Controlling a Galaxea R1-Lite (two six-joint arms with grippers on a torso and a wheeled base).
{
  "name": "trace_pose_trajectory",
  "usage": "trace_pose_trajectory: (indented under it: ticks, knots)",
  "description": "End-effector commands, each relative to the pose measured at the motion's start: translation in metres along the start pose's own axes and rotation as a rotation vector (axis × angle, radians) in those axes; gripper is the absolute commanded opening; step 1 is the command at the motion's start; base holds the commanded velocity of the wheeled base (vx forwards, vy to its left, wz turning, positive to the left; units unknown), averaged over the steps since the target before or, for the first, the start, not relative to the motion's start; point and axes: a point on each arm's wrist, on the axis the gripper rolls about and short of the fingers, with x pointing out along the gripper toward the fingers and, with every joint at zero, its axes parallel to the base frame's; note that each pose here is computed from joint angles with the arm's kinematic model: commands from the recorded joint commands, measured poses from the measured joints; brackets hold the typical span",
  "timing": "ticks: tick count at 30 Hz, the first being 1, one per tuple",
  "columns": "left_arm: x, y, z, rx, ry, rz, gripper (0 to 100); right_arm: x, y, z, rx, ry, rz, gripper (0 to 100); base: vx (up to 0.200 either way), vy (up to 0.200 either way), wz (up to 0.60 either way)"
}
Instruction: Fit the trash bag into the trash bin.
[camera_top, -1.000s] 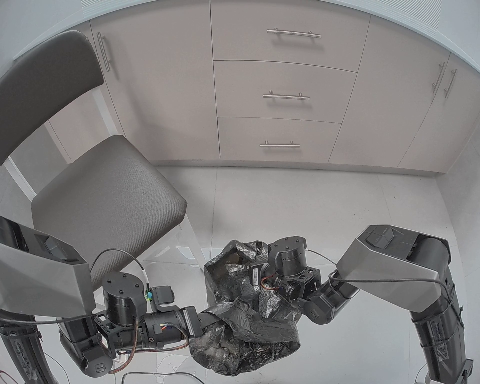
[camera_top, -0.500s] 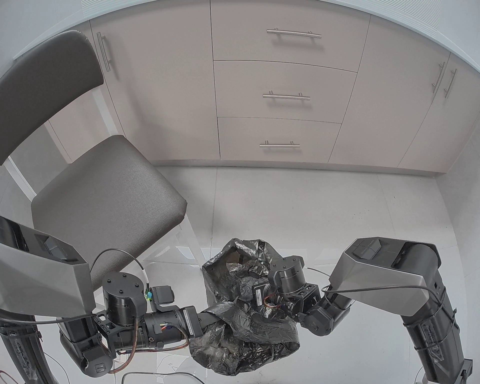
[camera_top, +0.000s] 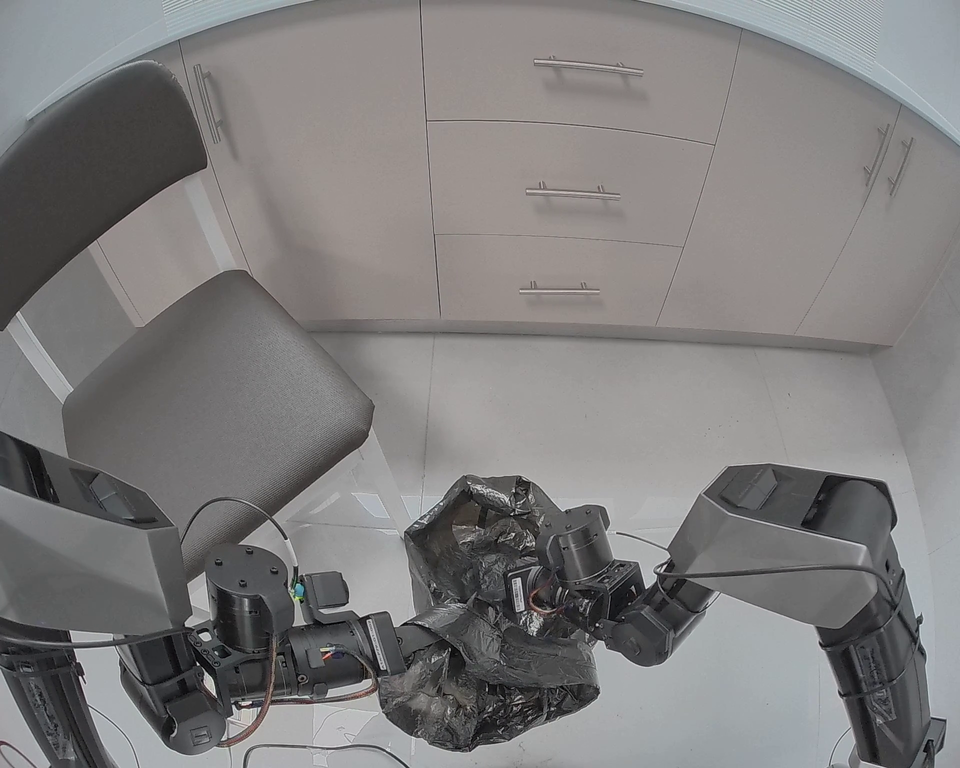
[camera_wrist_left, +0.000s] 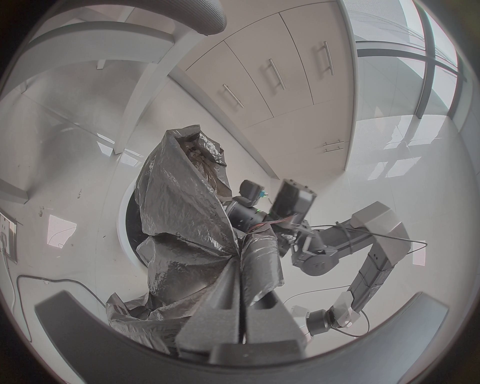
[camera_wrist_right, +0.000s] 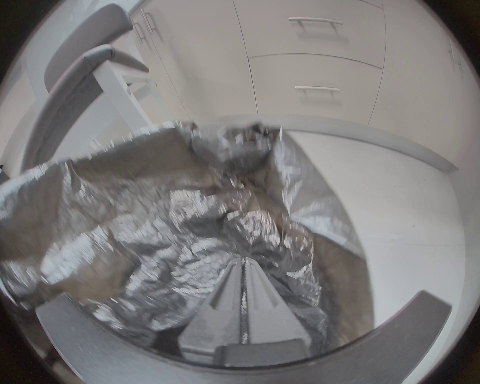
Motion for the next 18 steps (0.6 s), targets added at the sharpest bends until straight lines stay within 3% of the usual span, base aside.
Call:
trace_pose_trajectory:
  ticks: [1, 9, 14, 18]
  knots:
    - [0.000, 0.000, 0.000, -0.001, 0.002, 0.001, 0, -0.044, 0.009, 0.048, 0.031, -0.110, 0.045, 0, 0.000, 0.000, 0.00]
    - [-0.001, -0.001, 0.000, 0.001, 0.000, -0.001, 0, -0.067, 0.008, 0.105, 0.076, -0.278, 0.053, 0, 0.000, 0.000, 0.00]
    - [-0.006, 0.002, -0.006, 0.049, 0.034, 0.005, 0, -0.048, 0.001, 0.097, 0.077, -0.251, 0.018, 0, 0.000, 0.000, 0.00]
    - [-0.011, 0.006, -0.016, 0.148, 0.151, -0.056, 0, -0.025, -0.004, 0.087, 0.076, -0.234, -0.003, 0, 0.000, 0.000, 0.00]
